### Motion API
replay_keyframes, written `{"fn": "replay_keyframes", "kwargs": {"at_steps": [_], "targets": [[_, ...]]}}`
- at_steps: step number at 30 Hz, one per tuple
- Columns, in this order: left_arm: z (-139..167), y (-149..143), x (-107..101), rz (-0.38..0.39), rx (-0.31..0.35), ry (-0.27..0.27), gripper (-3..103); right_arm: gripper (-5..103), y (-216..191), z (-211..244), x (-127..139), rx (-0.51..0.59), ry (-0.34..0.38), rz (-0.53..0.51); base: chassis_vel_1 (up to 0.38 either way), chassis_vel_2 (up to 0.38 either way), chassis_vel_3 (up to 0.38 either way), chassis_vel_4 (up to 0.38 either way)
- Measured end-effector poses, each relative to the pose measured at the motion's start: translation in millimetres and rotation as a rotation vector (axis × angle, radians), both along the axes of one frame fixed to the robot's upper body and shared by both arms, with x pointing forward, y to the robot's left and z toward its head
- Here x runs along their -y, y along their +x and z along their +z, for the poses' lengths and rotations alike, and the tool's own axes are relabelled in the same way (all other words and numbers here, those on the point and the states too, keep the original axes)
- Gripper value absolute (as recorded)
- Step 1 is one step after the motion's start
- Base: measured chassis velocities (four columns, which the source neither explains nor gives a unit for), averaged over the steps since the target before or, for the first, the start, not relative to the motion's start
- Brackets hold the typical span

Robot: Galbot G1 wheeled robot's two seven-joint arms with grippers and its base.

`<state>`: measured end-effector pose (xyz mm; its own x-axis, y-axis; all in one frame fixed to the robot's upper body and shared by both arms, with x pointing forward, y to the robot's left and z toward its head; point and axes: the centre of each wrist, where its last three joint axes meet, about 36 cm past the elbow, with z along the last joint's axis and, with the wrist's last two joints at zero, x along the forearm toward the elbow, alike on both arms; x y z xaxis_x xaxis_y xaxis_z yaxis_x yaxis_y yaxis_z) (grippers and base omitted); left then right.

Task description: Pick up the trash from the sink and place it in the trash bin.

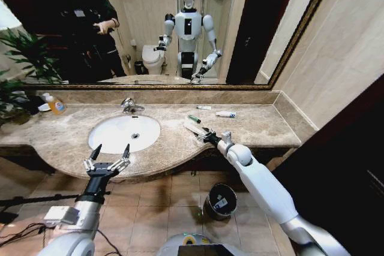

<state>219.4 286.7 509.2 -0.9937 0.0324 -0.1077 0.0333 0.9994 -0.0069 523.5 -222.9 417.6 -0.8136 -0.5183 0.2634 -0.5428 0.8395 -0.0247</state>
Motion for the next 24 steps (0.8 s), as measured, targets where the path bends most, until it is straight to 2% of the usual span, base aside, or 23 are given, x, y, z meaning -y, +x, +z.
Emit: {"fn": "replay_keyframes", "kwargs": {"at_steps": [1,3,4,6,7,10,11,14,24], "targets": [[0,0,0,0.000,0.000,0.000,100,54,0,-1,0,0.001,-0.002,-0.001,0.000,0.000,0.000,0.000],[0,0,0,0.000,0.000,0.000,100,42,0,-2,-1,0.002,-0.003,0.001,0.000,0.000,0.000,0.000],[0,0,0,0.000,0.000,0.000,100,42,0,-2,-1,0.002,-0.003,0.001,0.000,0.000,0.000,0.000],[0,0,0,0.000,0.000,0.000,100,32,-1,-3,-1,0.008,-0.004,0.001,0.000,0.000,0.000,0.000],[0,0,0,0.000,0.000,0.000,100,32,-1,-3,-1,0.008,-0.004,0.001,0.000,0.000,0.000,0.000],[0,0,0,0.000,0.000,0.000,100,16,-3,-5,-2,0.014,-0.004,0.001,0.000,0.000,0.000,0.000],[0,0,0,0.000,0.000,0.000,100,16,-3,-5,-2,0.014,-0.004,0.001,0.000,0.000,0.000,0.000],[0,0,0,0.000,0.000,0.000,100,2,-6,-4,-2,0.021,0.001,-0.004,0.000,0.000,0.000,0.000],[0,0,0,0.000,0.000,0.000,100,0,-21,5,0,0.050,0.019,-0.035,0.000,0.000,0.000,0.000]]}}
